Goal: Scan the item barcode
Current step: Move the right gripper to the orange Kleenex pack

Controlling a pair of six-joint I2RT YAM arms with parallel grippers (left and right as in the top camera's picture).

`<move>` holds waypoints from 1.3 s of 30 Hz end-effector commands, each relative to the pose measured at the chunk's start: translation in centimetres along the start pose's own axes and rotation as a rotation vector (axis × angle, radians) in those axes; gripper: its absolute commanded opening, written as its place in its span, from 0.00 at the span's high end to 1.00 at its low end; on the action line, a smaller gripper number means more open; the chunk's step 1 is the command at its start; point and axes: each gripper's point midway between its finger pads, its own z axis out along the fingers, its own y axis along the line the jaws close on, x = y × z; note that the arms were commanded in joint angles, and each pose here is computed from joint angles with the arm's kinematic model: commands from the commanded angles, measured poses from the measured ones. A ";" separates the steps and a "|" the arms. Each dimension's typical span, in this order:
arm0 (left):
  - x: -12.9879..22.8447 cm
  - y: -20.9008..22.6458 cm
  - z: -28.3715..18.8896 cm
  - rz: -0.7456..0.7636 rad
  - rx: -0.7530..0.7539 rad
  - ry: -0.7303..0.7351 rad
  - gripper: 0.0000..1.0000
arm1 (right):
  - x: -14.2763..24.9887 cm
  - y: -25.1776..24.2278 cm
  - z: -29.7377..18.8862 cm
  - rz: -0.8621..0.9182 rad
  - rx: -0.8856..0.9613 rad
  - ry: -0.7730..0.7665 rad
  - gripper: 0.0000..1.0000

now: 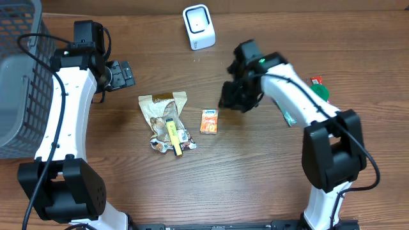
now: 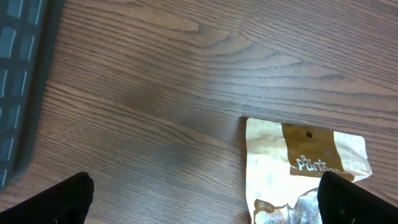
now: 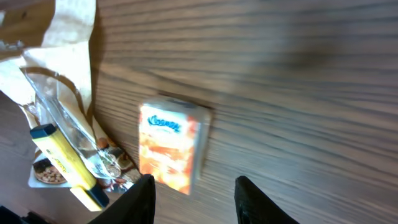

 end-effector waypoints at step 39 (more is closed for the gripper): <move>-0.6 -0.3 -1.0 0.027 0.007 -0.032 0.00 | 1.2 1.7 4.4 0.077 -0.152 -0.065 0.66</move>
